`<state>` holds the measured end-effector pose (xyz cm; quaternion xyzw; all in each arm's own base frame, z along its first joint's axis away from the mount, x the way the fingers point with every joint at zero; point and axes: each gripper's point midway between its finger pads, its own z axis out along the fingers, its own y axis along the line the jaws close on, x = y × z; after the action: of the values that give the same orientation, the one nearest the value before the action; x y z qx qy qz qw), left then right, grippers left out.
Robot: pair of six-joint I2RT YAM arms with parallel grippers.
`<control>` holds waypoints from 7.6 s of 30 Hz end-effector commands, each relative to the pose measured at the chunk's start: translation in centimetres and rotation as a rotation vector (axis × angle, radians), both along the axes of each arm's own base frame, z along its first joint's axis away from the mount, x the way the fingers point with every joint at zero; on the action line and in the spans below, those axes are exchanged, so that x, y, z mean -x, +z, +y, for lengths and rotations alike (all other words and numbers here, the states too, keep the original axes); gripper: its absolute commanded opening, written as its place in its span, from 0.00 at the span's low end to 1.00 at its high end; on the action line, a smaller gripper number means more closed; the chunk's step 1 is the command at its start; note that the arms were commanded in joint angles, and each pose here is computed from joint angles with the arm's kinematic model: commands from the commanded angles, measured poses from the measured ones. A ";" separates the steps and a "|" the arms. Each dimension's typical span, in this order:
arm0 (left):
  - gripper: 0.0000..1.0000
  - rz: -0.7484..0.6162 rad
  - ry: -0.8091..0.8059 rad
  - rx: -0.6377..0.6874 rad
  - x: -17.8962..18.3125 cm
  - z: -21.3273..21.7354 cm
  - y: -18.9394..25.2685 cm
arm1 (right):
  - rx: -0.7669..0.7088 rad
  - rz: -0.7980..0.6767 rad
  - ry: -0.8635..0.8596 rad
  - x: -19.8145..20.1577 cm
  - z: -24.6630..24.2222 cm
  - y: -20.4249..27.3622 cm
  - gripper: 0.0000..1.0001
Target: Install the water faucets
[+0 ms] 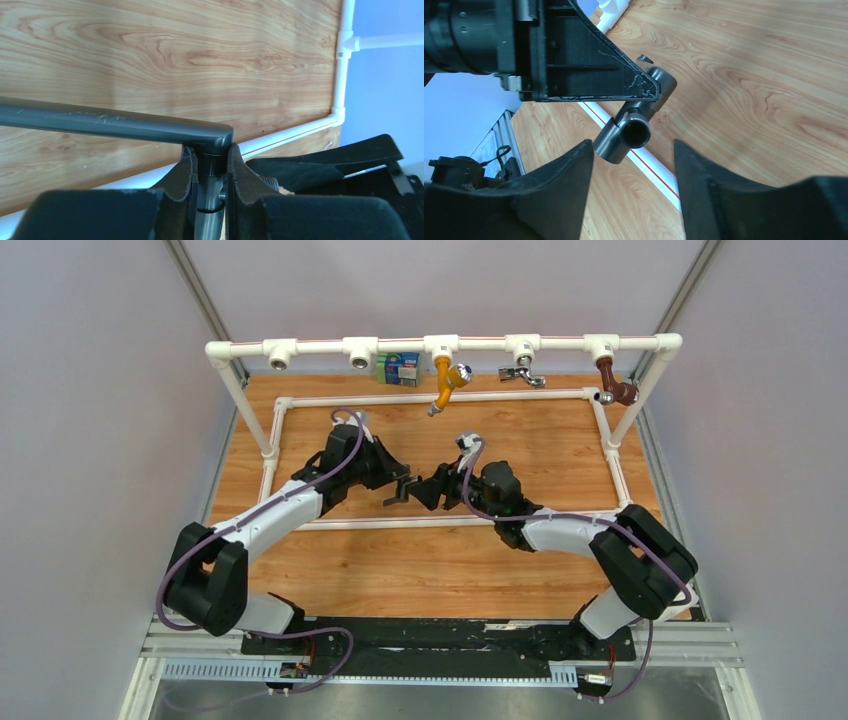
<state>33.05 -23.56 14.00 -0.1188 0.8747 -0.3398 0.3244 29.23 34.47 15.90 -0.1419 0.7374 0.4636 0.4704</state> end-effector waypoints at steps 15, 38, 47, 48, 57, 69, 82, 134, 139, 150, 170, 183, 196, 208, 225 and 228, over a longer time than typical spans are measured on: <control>0.00 -0.135 -0.048 0.105 0.4 -2.9 4.8 | -0.082 -0.074 0.028 -0.6 1.4 3.3 0.54; 0.44 -0.548 -0.119 0.036 1.4 -1.4 10.7 | -0.186 0.044 -0.070 0.3 -2.3 5.4 0.00; 0.85 -0.978 -0.291 -0.317 3.9 2.0 16.2 | -0.183 0.145 -0.061 1.0 -4.7 7.6 0.00; 0.85 -1.039 -0.319 -0.360 4.5 2.4 16.3 | -0.195 0.155 -0.060 1.1 -5.0 7.8 0.00; 0.80 -1.359 -0.601 -0.586 7.8 1.9 14.3 | -0.252 0.206 -0.037 2.6 -6.0 10.8 0.00; 0.80 -1.331 -0.776 -0.706 10.9 -0.6 8.9 | -0.322 0.183 -0.077 3.3 -7.5 14.8 0.00; 0.80 -1.446 -0.667 -0.603 10.4 -5.6 10.5 | -0.345 0.232 -0.088 3.8 -7.8 14.6 0.00; 0.00 -1.078 -0.527 -0.242 9.2 -4.9 16.5 | -0.220 -0.188 -0.026 4.2 -9.3 17.3 0.66; 0.00 -1.011 -0.540 -0.126 10.1 -5.8 17.6 | -0.276 -0.151 0.015 4.0 -8.3 17.3 0.66; 0.00 -1.001 -0.587 -0.034 11.3 -6.8 18.6 | -0.375 -0.010 0.061 4.1 -6.5 16.3 0.58; 0.63 -1.102 -0.457 -0.031 10.7 -5.0 19.5 | -0.481 0.182 0.024 4.4 -6.0 15.1 0.00; 0.95 -1.292 -0.337 0.029 12.6 -1.9 16.5 | -0.583 0.252 -0.103 3.7 -7.9 17.0 0.00; 0.96 -1.231 -0.335 0.135 12.1 -3.4 15.0 | -0.632 0.266 -0.045 4.2 -7.1 18.4 0.00; 0.89 -1.243 -0.372 0.286 11.0 -7.0 16.5 | -0.629 0.276 -0.012 5.0 -6.0 18.5 0.00; 0.41 -1.268 -0.396 0.265 10.7 -8.3 16.1 | -0.635 0.281 0.013 5.8 -5.4 18.8 0.00; 0.24 -1.271 -0.388 0.245 10.6 -8.0 16.0 | -0.624 0.281 0.021 5.8 -5.2 18.8 0.00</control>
<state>22.92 -31.89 27.74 0.2265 0.5075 -0.4900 0.6716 24.63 28.91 28.74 0.0992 0.6768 0.6334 0.3619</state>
